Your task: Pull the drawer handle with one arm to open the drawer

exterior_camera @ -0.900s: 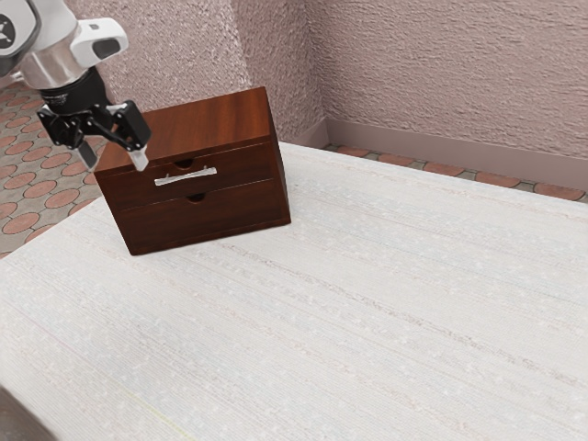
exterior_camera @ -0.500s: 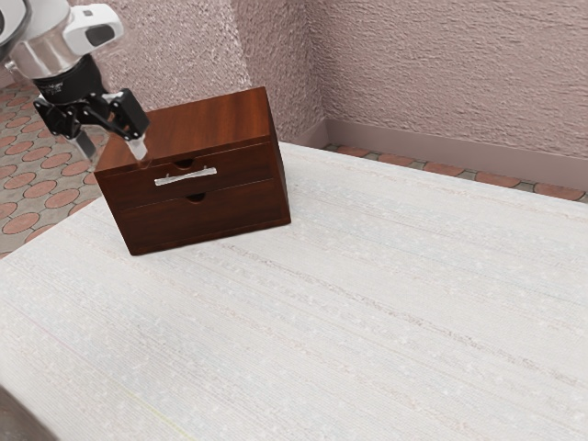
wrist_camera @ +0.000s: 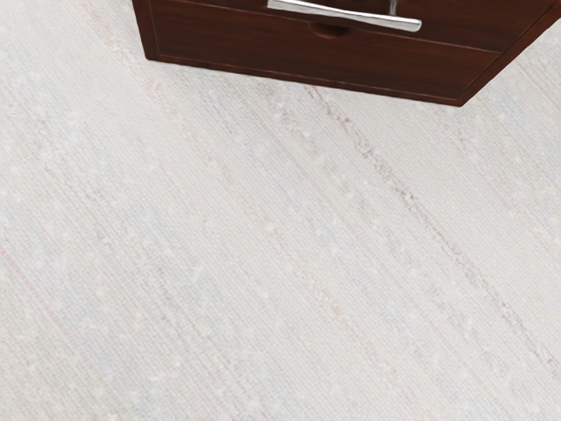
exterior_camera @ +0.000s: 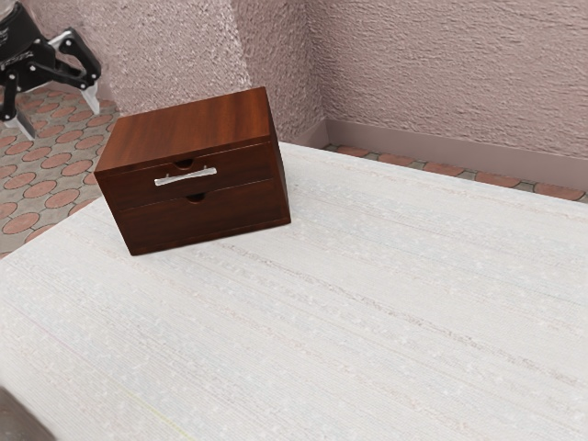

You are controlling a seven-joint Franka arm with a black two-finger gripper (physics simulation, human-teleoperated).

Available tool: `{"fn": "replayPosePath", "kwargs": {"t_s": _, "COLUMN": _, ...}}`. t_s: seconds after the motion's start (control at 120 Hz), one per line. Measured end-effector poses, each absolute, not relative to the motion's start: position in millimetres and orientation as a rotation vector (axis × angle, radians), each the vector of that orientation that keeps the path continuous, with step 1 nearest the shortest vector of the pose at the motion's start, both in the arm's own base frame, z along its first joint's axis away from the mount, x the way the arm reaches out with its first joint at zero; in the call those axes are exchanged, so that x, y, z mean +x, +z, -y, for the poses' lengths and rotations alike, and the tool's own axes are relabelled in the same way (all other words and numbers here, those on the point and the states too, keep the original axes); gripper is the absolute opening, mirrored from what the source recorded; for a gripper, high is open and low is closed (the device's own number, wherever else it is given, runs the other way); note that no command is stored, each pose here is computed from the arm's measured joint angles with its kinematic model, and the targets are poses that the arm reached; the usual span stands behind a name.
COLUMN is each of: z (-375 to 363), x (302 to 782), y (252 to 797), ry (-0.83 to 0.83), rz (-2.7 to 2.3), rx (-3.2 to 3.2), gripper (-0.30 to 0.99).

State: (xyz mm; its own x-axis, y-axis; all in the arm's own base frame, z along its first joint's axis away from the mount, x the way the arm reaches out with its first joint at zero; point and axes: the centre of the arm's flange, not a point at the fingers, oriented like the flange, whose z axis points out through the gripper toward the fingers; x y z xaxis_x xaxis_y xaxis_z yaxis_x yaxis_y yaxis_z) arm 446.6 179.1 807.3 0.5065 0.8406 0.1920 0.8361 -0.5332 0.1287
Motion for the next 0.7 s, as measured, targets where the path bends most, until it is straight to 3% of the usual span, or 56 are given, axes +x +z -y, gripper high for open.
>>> {"fn": "replayPosePath", "kwargs": {"t_s": 0.167, "z": -215.2, "x": 478.1, "y": 765.7, "ry": 0.319, "rz": -1.906, "rx": 2.477, "gripper": 0.67}}
{"fn": "replayPosePath", "kwargs": {"t_s": 0.342, "z": -237.0, "x": 508.6, "y": 685.3, "ry": 0.236, "rz": -2.148, "rx": 2.286, "gripper": 0.67}}
{"fn": "replayPosePath", "kwargs": {"t_s": 0.7, "z": -268.8, "x": 524.2, "y": 638.7, "ry": 0.453, "rz": -2.324, "rx": 1.831, "gripper": 0.67}}
